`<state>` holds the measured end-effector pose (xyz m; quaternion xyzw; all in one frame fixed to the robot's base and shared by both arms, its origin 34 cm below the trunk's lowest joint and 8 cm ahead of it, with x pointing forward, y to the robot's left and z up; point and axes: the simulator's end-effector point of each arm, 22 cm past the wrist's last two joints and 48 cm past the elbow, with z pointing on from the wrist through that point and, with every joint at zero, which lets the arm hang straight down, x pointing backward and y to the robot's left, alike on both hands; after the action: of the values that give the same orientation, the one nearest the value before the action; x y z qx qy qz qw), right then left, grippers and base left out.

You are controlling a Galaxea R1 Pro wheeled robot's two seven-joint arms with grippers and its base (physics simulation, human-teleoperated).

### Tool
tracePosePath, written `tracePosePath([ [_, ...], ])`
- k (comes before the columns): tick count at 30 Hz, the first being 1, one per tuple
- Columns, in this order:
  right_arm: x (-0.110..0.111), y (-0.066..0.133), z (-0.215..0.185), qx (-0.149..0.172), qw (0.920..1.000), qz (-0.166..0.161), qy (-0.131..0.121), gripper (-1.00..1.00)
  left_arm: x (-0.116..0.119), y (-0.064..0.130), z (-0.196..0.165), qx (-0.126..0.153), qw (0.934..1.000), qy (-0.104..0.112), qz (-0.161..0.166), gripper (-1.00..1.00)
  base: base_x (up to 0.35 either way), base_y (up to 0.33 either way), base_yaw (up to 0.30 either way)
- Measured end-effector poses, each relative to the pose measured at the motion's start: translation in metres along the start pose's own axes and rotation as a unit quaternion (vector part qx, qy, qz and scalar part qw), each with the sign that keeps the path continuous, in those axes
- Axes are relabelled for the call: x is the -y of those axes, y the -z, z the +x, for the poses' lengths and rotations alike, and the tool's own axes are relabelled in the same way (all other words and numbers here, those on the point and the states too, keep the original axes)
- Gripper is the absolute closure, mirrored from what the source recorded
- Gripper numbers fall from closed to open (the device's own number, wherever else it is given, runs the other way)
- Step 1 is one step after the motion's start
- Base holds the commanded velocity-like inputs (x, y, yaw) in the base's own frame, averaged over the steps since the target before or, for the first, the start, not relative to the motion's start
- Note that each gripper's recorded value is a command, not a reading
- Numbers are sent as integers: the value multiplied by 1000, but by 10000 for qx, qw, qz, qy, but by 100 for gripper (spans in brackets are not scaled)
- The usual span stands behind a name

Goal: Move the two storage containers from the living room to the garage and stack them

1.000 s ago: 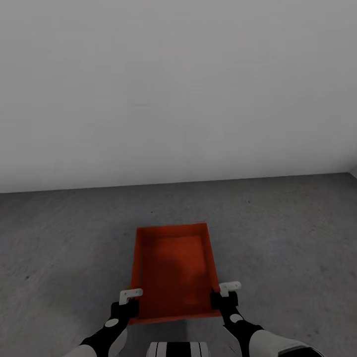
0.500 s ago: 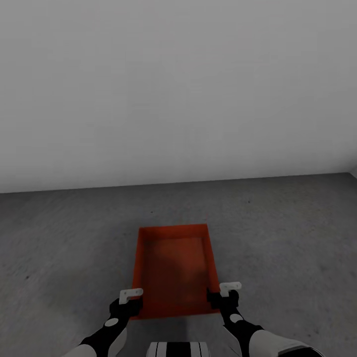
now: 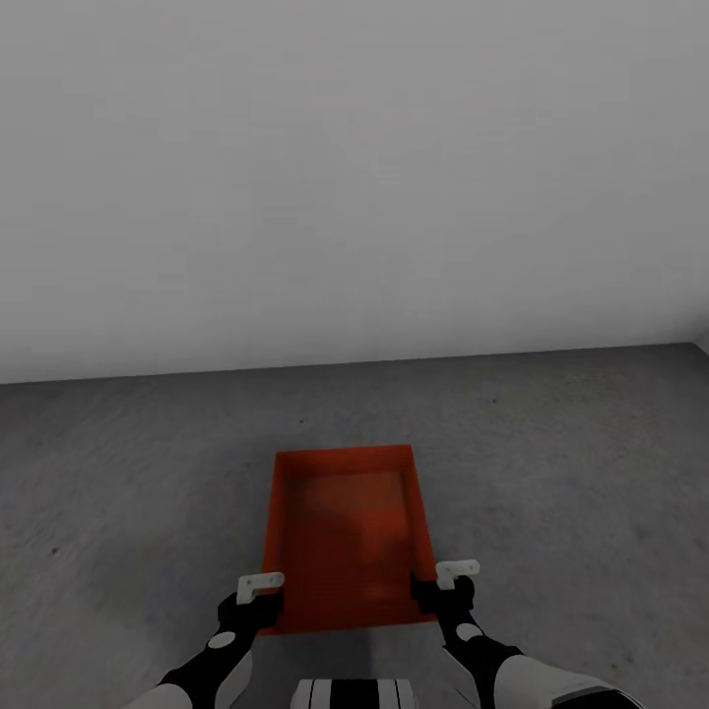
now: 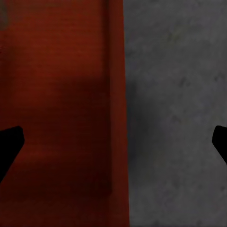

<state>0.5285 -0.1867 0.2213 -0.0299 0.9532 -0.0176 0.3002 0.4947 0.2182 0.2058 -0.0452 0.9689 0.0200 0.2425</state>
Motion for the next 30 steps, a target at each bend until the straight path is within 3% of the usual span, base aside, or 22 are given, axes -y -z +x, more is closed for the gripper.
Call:
tracePosePath([
  [30, 4, 43, -46, -4, 10000, 2, 0, -100, 0, 49, -41, 7, 10000, -25, 8, -100, 0, 0, 0],
])
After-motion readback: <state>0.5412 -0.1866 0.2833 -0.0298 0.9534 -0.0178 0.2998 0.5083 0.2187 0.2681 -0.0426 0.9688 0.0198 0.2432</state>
